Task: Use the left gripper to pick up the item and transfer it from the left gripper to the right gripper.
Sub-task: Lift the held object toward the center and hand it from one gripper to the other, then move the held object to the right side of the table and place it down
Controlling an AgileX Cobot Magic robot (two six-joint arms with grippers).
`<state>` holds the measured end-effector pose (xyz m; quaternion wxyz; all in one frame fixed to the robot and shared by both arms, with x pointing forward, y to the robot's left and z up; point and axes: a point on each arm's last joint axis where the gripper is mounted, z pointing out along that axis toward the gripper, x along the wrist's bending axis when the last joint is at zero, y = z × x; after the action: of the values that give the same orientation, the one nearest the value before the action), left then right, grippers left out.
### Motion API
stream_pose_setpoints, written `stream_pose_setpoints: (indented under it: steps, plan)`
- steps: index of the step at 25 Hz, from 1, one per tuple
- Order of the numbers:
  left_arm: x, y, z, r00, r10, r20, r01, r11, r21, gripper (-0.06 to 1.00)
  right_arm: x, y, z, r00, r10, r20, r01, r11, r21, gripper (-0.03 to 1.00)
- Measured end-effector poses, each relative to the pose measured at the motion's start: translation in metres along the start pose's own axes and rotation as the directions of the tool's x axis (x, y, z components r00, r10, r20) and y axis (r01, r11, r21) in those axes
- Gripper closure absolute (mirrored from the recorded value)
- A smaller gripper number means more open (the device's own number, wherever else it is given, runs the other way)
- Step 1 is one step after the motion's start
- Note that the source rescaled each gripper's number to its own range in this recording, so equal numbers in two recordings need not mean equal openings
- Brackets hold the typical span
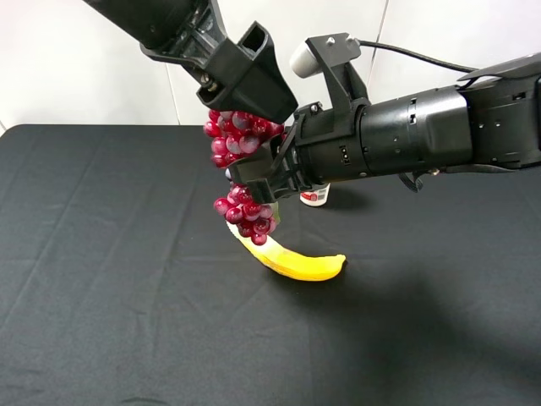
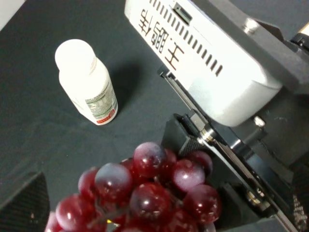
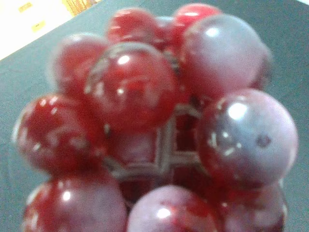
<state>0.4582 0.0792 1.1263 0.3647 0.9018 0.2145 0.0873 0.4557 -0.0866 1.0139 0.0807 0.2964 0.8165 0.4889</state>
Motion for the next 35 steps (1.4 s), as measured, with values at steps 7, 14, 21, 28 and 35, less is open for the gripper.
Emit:
stream_pose_setpoints:
  steps: [7,14,21,28,35]
  plan:
    - [0.001,-0.005,-0.006,0.999,-0.04,-0.037,0.041,0.998,0.046,-0.05,0.0,0.0,0.0,1.0,0.0,0.0,0.0,1.0,0.0,0.96]
    - [0.002,-0.015,-0.044,0.976,-0.119,-0.182,0.137,0.986,0.09,-0.05,0.0,0.0,0.0,1.0,-0.001,0.0,0.001,1.0,0.0,0.96]
    - [-0.009,-0.034,-0.085,0.961,-0.158,-0.228,0.203,0.961,0.189,-0.05,0.0,0.0,0.0,1.0,0.0,0.0,0.0,1.0,0.0,0.96]
    - [-0.024,-0.049,-0.121,0.952,-0.194,-0.236,0.244,0.948,0.206,-0.05,0.0,0.0,0.0,1.0,0.001,0.0,-0.001,1.0,0.0,0.96]
    - [-0.041,-0.088,-0.143,0.95,-0.198,-0.24,0.243,0.954,0.174,-0.05,0.0,0.0,0.0,1.0,0.001,0.0,-0.001,1.0,0.0,0.96]
